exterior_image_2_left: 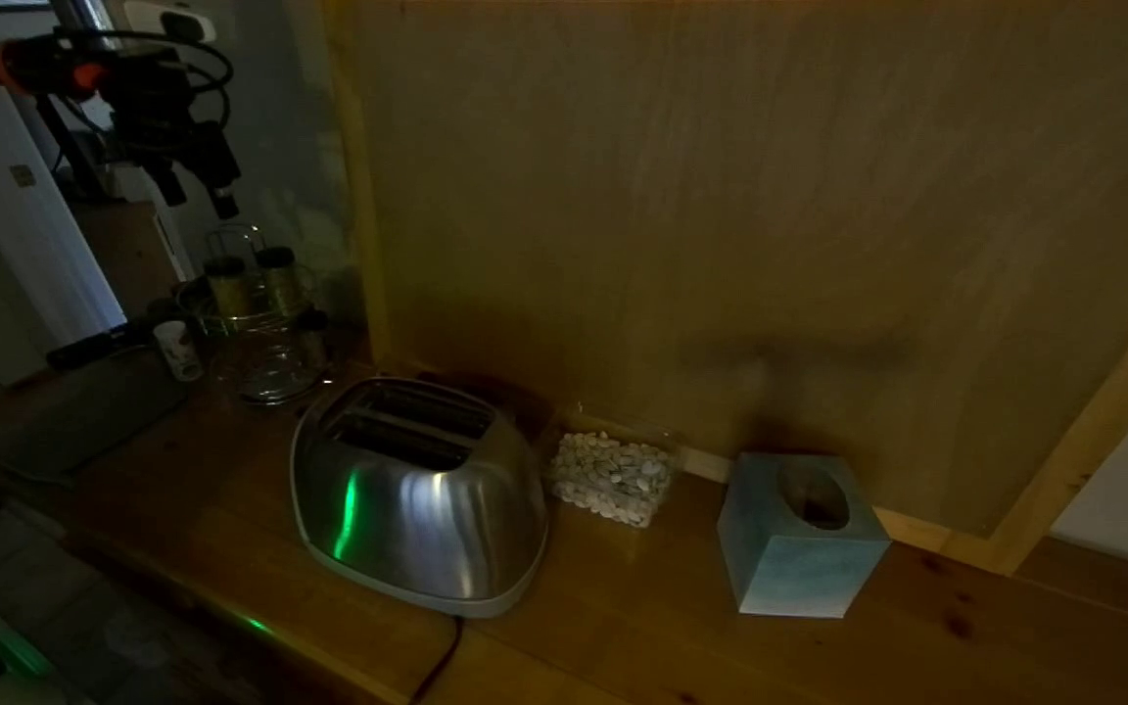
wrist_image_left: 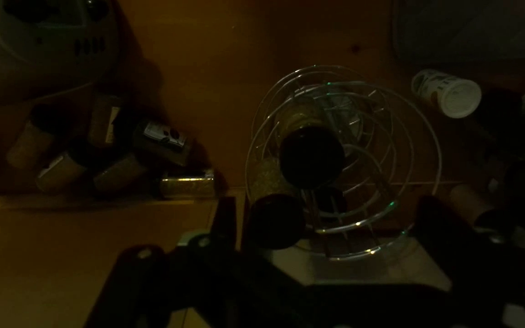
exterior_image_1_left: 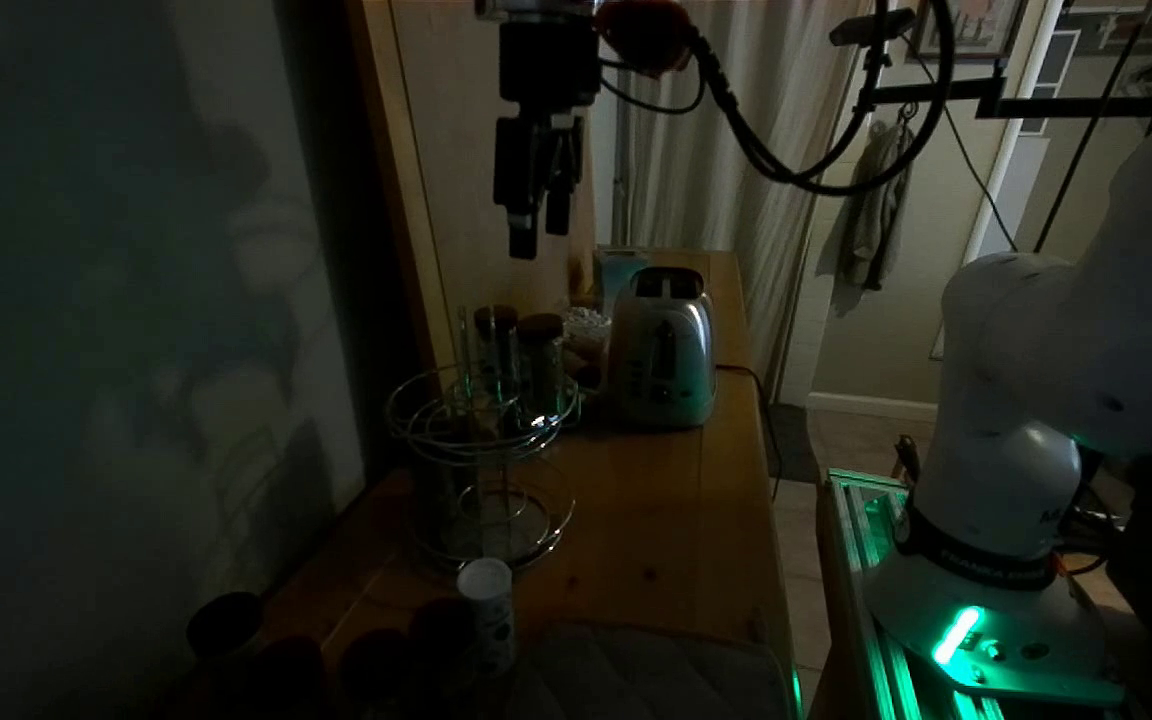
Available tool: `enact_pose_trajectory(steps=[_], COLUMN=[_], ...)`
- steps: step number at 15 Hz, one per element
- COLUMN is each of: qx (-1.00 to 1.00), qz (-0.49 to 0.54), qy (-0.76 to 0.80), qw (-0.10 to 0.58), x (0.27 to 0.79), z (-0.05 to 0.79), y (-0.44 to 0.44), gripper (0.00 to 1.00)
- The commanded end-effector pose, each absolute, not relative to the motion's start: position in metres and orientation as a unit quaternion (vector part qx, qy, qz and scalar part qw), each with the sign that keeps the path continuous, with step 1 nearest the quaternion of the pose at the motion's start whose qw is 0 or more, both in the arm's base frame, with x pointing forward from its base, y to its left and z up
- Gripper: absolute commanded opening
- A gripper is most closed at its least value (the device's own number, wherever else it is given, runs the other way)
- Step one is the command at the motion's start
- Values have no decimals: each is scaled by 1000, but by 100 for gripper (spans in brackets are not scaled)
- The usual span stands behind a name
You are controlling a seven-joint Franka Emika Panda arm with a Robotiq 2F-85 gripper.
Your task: Pick up the black lid on the left and put it on the brown container on the salt rack
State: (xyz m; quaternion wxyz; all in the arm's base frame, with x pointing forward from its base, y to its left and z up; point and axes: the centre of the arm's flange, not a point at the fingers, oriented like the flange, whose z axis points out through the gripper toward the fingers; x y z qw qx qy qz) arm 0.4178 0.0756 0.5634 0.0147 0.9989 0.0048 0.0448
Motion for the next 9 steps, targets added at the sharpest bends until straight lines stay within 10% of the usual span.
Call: enact_pose_trajectory(steps=[1,9], qx=[997,996], qz=[72,90], qy=[12,10], qw=[7,14], x=[393,388], z=[597,606], y=[70,74], gripper=[100,100])
